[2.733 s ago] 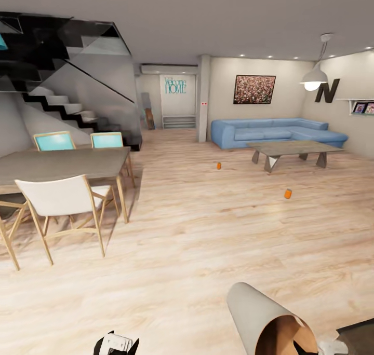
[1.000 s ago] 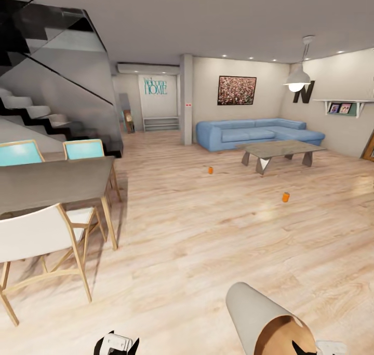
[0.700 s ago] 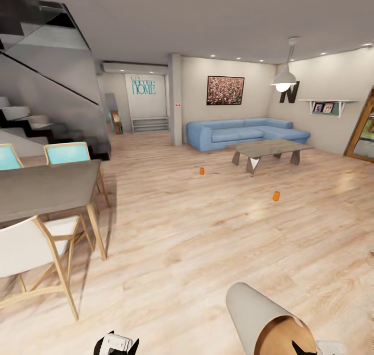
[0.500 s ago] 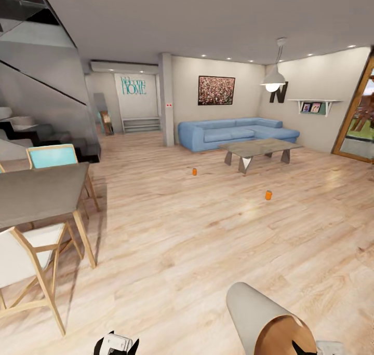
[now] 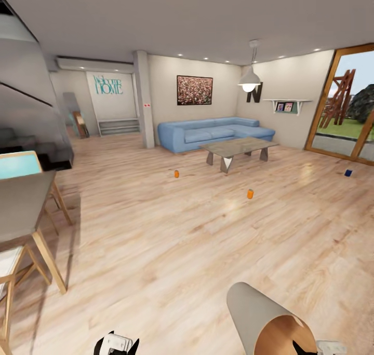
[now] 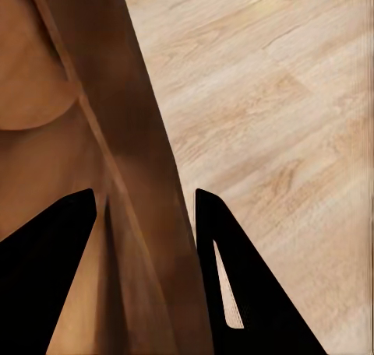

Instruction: Put the three can of soda from the living room inside the tash can in the kitchen.

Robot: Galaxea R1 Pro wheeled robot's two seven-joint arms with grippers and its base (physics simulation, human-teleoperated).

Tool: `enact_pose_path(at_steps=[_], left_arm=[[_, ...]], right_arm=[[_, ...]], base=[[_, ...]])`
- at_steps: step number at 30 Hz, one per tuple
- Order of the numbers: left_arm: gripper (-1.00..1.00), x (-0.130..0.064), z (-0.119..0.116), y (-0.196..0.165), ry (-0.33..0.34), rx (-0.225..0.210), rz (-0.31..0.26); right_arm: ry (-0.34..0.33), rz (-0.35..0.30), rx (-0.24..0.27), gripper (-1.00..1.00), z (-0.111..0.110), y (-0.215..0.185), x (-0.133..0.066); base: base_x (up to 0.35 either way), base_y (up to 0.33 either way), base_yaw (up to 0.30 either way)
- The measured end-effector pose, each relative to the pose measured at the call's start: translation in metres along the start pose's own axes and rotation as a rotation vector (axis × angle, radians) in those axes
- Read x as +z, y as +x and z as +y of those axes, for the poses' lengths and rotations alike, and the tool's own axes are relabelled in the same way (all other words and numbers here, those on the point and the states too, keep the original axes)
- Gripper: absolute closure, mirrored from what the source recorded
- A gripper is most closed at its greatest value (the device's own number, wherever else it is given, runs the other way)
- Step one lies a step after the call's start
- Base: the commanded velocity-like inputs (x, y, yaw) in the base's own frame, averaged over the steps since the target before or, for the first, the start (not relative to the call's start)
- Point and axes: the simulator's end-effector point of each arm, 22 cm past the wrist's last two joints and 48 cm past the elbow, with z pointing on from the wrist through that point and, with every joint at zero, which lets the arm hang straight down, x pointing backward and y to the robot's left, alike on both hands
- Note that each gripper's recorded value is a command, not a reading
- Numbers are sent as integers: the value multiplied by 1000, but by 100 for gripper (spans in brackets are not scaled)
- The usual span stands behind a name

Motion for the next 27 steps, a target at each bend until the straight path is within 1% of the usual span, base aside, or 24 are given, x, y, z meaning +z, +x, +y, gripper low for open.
enact_pose_path(at_steps=[5,9,27], left_arm=[[-100,0,0,0,0,0,0],[-100,0,0,0,1,0,-1],[-100,0,0,0,2,0,0]], right_arm=[[0,-1,1,100,0,0,0],[0,-2,-1,100,-1,-1,0],[0,-1,-1,100,1,0,0]], base=[[258,20,-167],[258,95,-73],[258,139,-6]])
